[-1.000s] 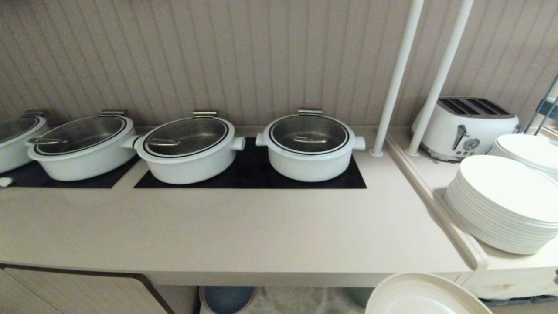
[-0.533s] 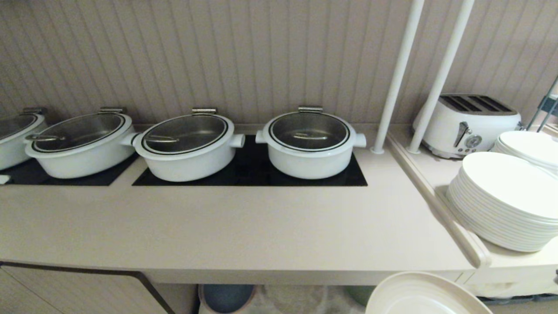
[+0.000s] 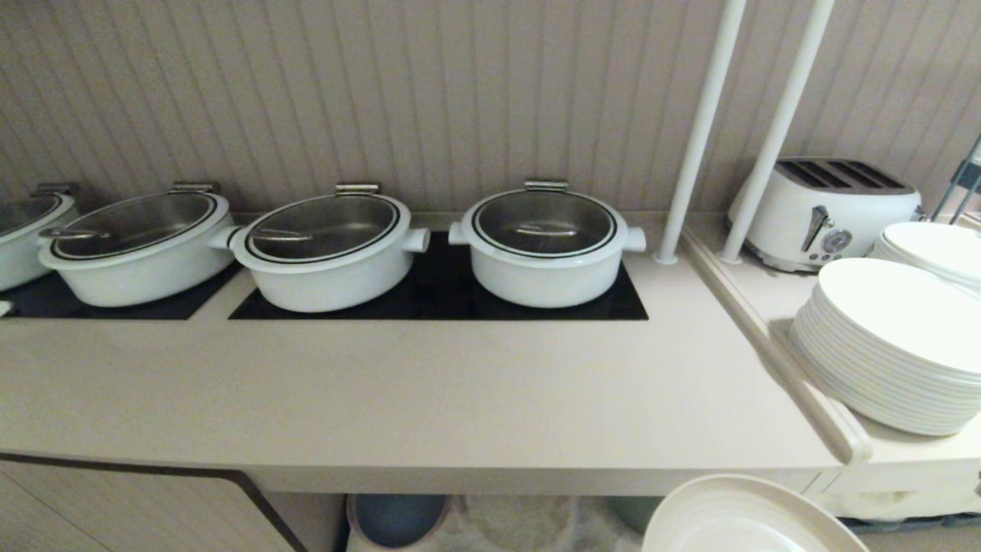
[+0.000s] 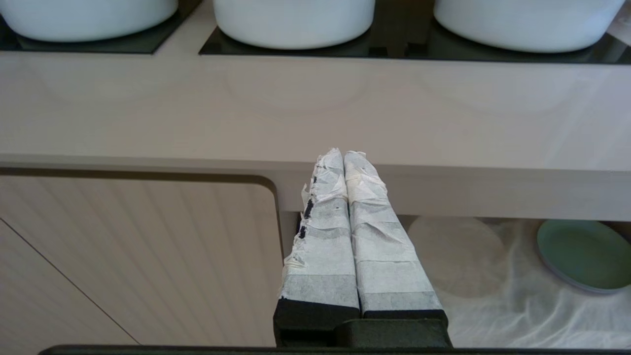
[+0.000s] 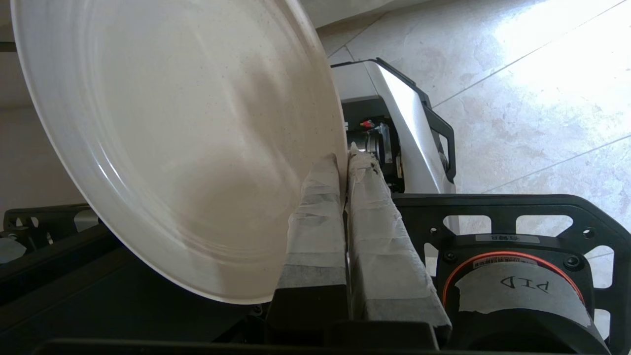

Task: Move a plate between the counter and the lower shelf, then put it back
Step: Put the plate in the cupboard

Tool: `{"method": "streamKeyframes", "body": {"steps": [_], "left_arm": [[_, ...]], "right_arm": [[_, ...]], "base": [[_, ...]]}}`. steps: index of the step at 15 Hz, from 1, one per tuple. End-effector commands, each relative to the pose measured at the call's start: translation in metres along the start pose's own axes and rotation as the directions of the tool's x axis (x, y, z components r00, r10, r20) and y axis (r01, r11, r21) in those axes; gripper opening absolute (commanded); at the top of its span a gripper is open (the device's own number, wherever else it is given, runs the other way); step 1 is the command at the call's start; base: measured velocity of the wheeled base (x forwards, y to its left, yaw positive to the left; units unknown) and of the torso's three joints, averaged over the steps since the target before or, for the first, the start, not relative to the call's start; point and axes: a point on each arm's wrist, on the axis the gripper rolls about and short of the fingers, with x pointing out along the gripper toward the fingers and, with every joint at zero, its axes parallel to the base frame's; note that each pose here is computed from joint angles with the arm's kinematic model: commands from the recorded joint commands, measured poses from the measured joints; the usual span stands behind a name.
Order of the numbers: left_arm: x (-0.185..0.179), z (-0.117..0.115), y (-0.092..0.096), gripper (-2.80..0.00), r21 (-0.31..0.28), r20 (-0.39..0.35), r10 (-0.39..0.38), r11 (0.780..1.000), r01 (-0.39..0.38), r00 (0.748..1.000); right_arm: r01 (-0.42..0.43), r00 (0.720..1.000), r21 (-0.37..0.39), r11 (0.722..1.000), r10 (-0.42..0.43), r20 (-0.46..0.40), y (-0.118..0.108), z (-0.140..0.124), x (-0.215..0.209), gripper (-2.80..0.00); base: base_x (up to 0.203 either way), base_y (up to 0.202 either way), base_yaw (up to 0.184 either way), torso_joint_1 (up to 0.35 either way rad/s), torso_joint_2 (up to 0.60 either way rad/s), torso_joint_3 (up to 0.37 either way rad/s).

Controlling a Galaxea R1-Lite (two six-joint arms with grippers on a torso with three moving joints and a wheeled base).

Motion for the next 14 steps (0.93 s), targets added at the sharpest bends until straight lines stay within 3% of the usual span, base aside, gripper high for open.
{"method": "streamKeyframes", "body": {"steps": [1, 14], "left_arm": [[0.0000, 0.0000, 0.0000, -2.80, 0.000, 0.000, 0.000, 1.000, 0.000, 1.000], [0.0000, 0.0001, 0.0000, -2.80, 0.000, 0.002, 0.000, 1.000, 0.000, 1.000]], "right_arm": [[-0.002, 1.000, 0.003, 1.000, 0.002, 0.000, -0.0005, -0.0009, -0.0006, -2.80], [-0.001, 1.000, 0.007, 1.000, 0.001, -0.006, -0.0020, -0.0029, 0.0005, -2.80]], "base": [[0.000, 0.000, 0.000, -0.124, 0.28, 0.145], [0.000, 0.000, 0.000, -0.146, 0.31, 0.162]]}}
